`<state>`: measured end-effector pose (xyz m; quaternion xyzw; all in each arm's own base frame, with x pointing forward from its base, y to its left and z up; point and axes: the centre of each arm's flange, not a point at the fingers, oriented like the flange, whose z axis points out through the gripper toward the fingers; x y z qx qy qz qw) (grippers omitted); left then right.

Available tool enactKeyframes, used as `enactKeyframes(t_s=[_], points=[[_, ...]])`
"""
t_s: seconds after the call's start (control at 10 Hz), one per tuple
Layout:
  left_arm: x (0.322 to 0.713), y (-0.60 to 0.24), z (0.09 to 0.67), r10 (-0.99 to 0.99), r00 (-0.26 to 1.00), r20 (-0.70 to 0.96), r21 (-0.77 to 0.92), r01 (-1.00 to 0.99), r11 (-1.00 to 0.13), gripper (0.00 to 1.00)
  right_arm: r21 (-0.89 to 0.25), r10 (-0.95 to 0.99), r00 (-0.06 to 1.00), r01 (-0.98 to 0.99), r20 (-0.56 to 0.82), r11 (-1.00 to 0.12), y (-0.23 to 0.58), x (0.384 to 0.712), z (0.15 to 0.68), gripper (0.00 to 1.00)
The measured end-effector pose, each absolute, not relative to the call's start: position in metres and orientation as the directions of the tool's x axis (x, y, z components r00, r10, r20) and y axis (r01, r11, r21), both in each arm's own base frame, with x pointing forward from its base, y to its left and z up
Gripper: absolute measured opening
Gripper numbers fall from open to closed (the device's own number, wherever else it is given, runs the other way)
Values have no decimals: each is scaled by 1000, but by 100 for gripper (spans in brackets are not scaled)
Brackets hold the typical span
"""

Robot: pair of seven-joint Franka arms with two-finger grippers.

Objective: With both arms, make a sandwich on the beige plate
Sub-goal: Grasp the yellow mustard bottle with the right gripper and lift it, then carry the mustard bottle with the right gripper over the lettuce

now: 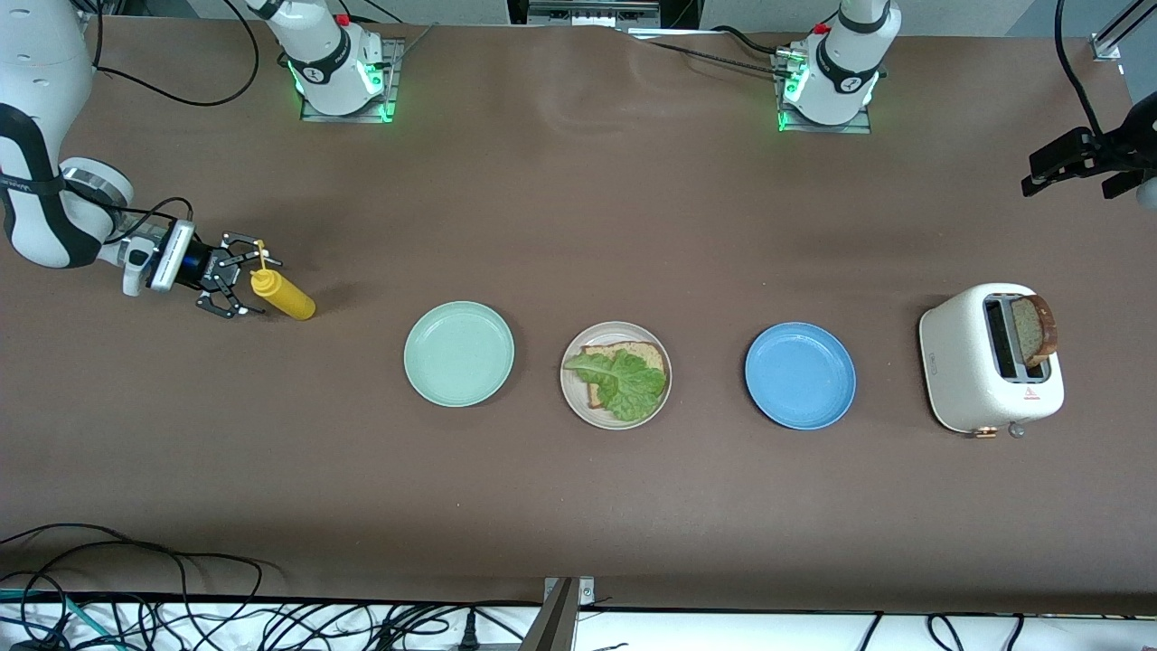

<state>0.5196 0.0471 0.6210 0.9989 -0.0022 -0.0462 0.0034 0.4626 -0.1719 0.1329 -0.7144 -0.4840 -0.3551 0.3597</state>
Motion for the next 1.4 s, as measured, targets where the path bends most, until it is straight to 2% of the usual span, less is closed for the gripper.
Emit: enactKeyframes(t_s=[0.6, 0.7, 0.8, 1.0, 1.3, 1.4], points=[[520, 48, 621, -3, 996, -92, 7, -2, -1000, 100, -133, 369, 225, 957, 902, -259, -127, 485, 115, 100], [520, 48, 621, -3, 996, -92, 7, -2, -1000, 100, -127, 363, 215, 960, 907, -251, -119, 492, 113, 92], [520, 48, 621, -2, 996, -92, 7, -2, -1000, 100, -119, 364, 206, 961, 908, -249, -114, 498, 113, 88], [520, 48, 621, -2, 996, -92, 7, -2, -1000, 100, -86, 390, 178, 967, 904, -241, -108, 517, 117, 53], [520, 49, 621, -2, 996, -92, 7, -1, -1000, 100, -107, 491, 191, 975, 850, -195, -84, 575, 153, 11], [520, 49, 621, -2, 996, -92, 7, -1, -1000, 100, -119, 530, 200, 976, 824, -182, -71, 595, 172, 6]])
